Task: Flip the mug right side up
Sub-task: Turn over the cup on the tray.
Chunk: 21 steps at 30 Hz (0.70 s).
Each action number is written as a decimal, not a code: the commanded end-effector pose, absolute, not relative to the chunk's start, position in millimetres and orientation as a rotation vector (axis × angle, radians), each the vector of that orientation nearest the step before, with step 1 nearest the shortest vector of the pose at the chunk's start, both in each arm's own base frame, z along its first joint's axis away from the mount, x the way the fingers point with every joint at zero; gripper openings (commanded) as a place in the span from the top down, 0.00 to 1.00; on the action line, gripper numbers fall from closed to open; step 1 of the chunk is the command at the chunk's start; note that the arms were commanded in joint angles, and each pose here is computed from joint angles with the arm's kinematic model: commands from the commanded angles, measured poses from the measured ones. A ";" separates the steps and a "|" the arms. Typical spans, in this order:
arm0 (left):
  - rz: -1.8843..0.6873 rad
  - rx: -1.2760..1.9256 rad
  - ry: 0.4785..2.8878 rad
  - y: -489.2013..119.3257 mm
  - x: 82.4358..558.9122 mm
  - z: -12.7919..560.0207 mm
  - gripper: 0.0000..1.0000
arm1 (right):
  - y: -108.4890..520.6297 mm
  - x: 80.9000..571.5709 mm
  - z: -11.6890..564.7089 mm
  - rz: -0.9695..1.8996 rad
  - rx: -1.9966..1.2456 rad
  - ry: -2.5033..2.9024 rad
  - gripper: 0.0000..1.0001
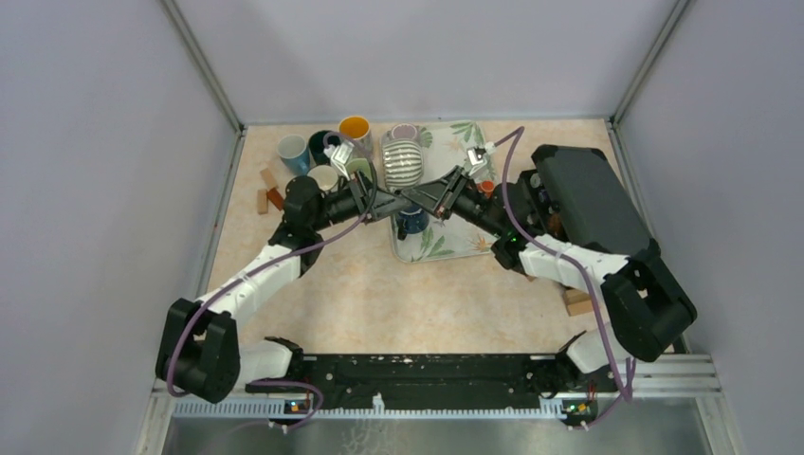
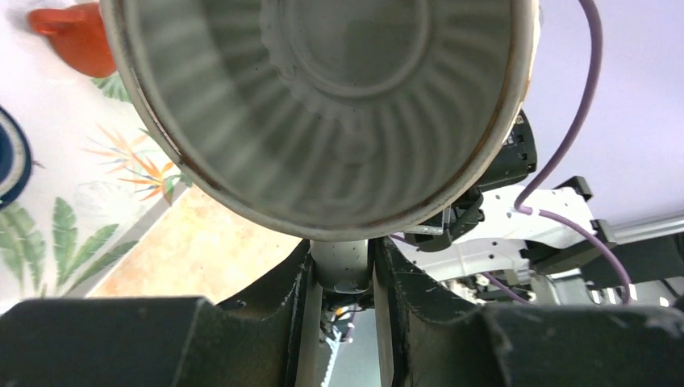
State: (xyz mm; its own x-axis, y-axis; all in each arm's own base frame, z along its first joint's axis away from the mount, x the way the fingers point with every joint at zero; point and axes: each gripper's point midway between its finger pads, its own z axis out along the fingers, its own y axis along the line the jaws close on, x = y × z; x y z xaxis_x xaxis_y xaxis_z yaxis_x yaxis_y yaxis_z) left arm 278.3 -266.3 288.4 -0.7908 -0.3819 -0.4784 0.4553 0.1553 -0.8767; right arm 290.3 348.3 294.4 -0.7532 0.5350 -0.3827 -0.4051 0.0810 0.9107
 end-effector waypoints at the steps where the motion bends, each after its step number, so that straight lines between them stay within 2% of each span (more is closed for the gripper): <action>1: -1.482 0.097 1.652 -249.0 301.0 327.6 1.00 | 356.4 273.9 307.8 1.787 0.030 1.601 1.00; 8: -1.407 0.128 1.687 -248.2 308.8 326.7 1.00 | 356.6 278.6 294.7 1.734 0.025 1.627 1.00; 21: -1.289 0.156 1.757 -243.9 318.4 317.0 1.00 | 363.3 285.6 278.5 1.728 0.026 1.650 0.78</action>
